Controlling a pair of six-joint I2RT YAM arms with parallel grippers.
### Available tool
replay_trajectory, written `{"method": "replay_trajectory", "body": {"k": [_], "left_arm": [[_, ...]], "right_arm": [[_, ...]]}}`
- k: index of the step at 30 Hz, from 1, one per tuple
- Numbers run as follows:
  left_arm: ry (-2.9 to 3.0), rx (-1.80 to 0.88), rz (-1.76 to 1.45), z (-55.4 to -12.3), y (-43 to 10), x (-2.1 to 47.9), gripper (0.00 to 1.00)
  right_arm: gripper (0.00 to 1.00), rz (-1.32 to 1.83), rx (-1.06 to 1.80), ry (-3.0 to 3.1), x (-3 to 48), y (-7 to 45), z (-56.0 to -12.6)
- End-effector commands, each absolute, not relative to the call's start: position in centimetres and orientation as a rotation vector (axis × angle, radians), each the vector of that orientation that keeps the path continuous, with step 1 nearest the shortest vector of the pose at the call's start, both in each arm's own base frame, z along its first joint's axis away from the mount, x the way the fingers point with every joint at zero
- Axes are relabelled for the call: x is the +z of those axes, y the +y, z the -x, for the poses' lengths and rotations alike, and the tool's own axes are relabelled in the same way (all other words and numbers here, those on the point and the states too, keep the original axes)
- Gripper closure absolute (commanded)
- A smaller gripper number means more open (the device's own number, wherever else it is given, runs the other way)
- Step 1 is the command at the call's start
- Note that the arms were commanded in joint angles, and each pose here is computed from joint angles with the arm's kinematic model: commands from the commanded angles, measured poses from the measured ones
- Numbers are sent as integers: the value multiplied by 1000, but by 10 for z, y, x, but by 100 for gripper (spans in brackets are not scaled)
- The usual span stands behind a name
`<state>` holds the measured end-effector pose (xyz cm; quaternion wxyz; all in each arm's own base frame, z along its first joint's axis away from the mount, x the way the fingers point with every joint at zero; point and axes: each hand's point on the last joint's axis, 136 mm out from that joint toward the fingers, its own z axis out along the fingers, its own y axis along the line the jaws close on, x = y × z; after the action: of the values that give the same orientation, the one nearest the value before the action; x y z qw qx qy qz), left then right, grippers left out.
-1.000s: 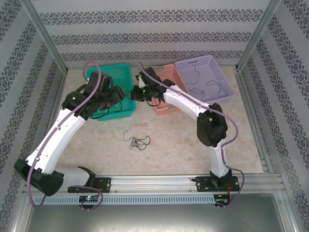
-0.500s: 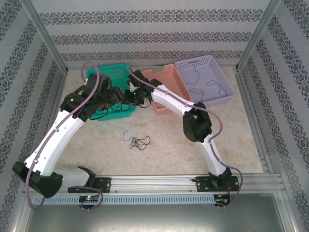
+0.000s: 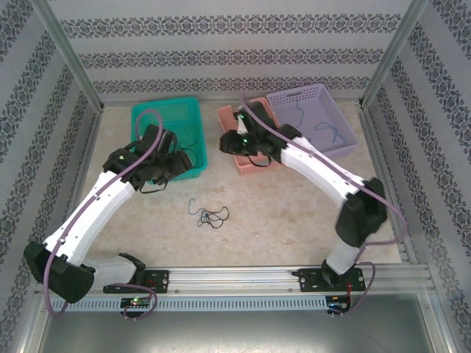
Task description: Untangle the cables
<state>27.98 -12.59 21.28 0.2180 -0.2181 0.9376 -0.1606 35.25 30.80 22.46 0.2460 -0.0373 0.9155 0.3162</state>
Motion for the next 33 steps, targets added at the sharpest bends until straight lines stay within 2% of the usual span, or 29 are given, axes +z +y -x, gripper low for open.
{"method": "replay_trajectory", "body": {"k": [1, 6, 10, 15, 19, 25, 28, 33], "left_arm": [[2750, -475, 659, -248, -129, 165, 44], [2769, -574, 779, -235, -138, 99, 51], [2697, -521, 627, -254, -137, 76, 55], [2747, -336, 446, -256, -122, 62, 62], [2760, -312, 513, -247, -116, 61, 64], [2677, -335, 612, -241, -106, 85, 64], [2651, -350, 629, -237, -104, 95, 64], [2639, -353, 637, -232, -100, 102, 64]], "right_arm": [[67, 111, 848, 2534, 191, 295, -326], [67, 305, 914, 2631, 143, 306, -260], [65, 484, 935, 2694, 113, 323, -227], [58, 584, 933, 2752, 91, 339, -218], [54, 748, 861, 2762, 84, 358, -213], [48, 853, 719, 2722, 88, 372, -216], [50, 894, 688, 2744, 79, 377, -213], [59, 920, 680, 2778, 59, 389, -209]]}}
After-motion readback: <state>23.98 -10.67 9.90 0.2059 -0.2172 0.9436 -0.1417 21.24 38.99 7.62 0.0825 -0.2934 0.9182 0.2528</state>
